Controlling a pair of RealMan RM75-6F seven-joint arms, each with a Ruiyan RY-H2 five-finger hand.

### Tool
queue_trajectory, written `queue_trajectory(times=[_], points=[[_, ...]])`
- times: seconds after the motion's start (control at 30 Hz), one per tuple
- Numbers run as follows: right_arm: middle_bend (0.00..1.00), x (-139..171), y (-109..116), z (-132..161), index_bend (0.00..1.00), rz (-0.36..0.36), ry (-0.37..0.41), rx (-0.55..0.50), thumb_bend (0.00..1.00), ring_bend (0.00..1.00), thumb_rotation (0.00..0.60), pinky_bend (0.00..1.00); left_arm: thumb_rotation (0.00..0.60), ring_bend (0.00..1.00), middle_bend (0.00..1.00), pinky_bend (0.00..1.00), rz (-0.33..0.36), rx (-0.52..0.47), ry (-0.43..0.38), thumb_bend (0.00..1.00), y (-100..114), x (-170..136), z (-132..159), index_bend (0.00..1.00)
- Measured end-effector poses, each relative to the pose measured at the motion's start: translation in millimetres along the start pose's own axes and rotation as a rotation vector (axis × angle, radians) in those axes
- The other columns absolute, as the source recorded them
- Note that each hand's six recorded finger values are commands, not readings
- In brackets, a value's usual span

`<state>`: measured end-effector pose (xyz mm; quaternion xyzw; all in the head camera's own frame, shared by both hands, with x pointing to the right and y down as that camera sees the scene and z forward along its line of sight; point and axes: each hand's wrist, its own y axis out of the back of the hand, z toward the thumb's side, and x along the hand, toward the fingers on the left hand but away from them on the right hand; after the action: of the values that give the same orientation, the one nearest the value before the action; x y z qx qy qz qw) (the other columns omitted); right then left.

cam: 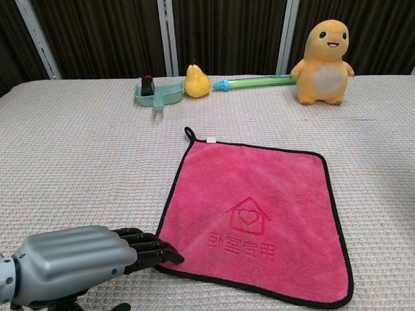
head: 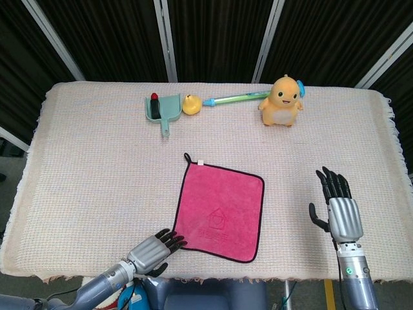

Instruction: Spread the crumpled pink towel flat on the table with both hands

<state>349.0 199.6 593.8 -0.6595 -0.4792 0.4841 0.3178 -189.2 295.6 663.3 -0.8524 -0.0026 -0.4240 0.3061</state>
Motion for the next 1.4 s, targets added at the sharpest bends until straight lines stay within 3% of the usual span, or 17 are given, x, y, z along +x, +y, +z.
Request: queue_trajectory(times=[0.13, 0.37, 0.53, 0.7, 0.8, 0.97, 1.13, 1.4], points=[[0.0, 1, -1, 0, 0.0, 0.002, 0.001, 0.003, 0.53, 0.0, 0.6, 0.0, 0.6, 0.0, 0.03, 0.0, 0.006, -0.003, 0.008, 0.5, 1, -3, -2, 0.0], [0.0, 1, -3, 0, 0.0, 0.013, -0.001, 0.008, 0.53, 0.0, 0.6, 0.0, 0.6, 0.0, 0.0, 0.0, 0.053, -0.015, 0.048, 0.23, 8, -11, -13, 0.0], [0.0, 1, -5, -2, 0.0, 0.024, 0.0, 0.027, 0.53, 0.0, 0.6, 0.0, 0.6, 0.0, 0.0, 0.0, 0.128, -0.045, 0.097, 0.11, 20, -20, -26, 0.0], [0.0, -1, -7, -9, 0.0, 0.034, -0.004, 0.069, 0.53, 0.0, 0.6, 0.0, 0.6, 0.0, 0.0, 0.0, 0.247, -0.09, 0.158, 0.09, 37, -32, -42, 0.0], [0.0, -2, -6, -19, 0.0, 0.034, -0.034, 0.088, 0.53, 0.0, 0.6, 0.0, 0.6, 0.0, 0.0, 0.0, 0.354, -0.115, 0.219, 0.08, 51, -44, -60, 0.0], [0.0, 4, 2, -44, 0.0, 0.028, -0.108, 0.119, 0.48, 0.0, 0.6, 0.0, 0.6, 0.0, 0.0, 0.0, 0.545, -0.136, 0.357, 0.06, 68, -81, -103, 0.0], [0.0, 18, 16, -64, 0.0, -0.015, -0.165, 0.134, 0.43, 0.0, 0.6, 0.0, 0.6, 0.0, 0.0, 0.0, 0.689, -0.117, 0.518, 0.05, 64, -131, -146, 0.0], [0.0, 41, 30, -86, 0.0, -0.05, -0.22, 0.153, 0.42, 0.0, 0.6, 0.0, 0.6, 0.0, 0.0, 0.0, 0.733, -0.1, 0.712, 0.05, 35, -201, -187, 0.0]])
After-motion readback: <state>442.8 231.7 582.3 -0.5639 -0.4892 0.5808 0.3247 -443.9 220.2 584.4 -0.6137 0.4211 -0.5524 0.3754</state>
